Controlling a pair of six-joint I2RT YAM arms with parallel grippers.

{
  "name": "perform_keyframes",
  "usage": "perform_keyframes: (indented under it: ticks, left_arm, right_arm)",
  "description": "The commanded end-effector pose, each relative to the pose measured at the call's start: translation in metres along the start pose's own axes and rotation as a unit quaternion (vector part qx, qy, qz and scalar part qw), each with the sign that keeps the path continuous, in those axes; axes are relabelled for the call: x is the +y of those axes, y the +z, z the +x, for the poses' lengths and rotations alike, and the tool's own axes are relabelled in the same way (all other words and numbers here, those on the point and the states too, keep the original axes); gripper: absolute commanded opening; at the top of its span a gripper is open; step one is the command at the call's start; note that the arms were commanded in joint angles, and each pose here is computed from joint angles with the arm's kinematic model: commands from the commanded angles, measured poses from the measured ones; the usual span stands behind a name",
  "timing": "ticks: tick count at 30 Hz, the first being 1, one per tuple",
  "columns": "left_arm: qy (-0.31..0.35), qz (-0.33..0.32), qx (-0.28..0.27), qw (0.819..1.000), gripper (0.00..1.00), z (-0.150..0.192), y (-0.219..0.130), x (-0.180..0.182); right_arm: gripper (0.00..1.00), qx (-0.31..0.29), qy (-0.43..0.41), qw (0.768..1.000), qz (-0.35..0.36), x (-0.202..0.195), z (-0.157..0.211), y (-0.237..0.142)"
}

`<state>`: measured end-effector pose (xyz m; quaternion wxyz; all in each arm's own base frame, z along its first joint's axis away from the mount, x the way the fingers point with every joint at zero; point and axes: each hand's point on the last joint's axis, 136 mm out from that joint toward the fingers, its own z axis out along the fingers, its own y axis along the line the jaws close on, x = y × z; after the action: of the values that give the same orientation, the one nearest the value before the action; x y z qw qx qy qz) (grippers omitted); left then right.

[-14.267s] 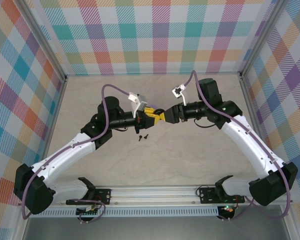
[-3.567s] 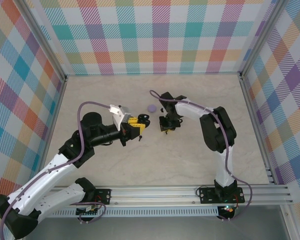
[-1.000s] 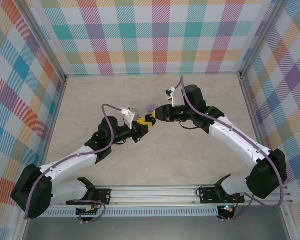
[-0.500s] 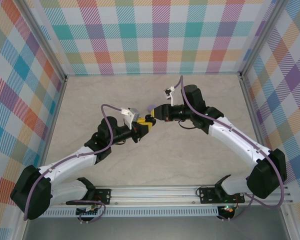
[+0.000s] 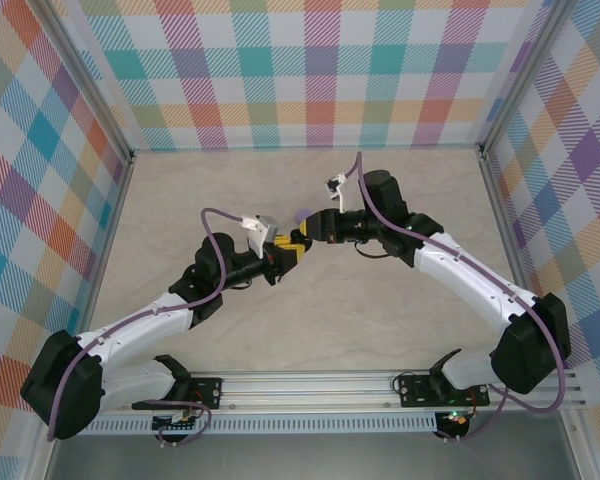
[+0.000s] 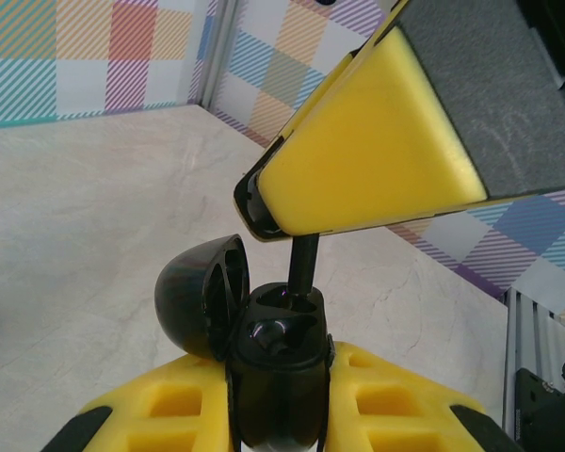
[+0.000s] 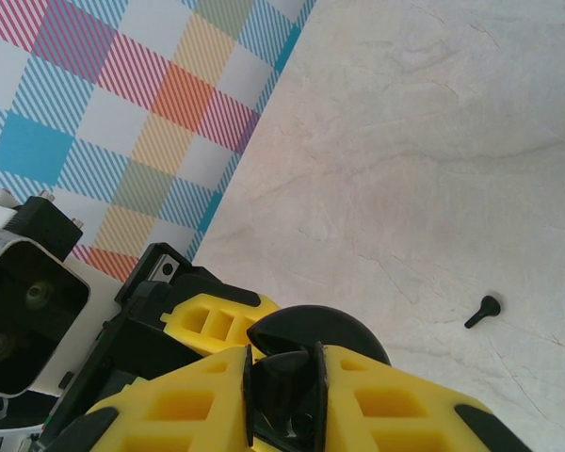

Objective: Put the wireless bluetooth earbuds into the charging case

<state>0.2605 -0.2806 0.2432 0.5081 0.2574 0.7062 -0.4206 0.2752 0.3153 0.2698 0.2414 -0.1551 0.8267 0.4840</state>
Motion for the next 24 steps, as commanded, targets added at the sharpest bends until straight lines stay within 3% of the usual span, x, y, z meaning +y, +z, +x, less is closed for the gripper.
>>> perform_keyframes:
  ticks: [1,24]
  left_arm:
    - [0.01,0.022,-0.039,0.999,0.11,-0.026,-0.001,-0.014]
    - [0.004,0.002,-0.054,0.999,0.11,-0.032,-0.005,-0.009]
  right_arm:
    - [0.24,-0.005,-0.013,1.0,-0.013,0.011,-0.007,0.001]
    - [0.24,0.022,-0.018,1.0,-0.002,0.008,0.006,0.007]
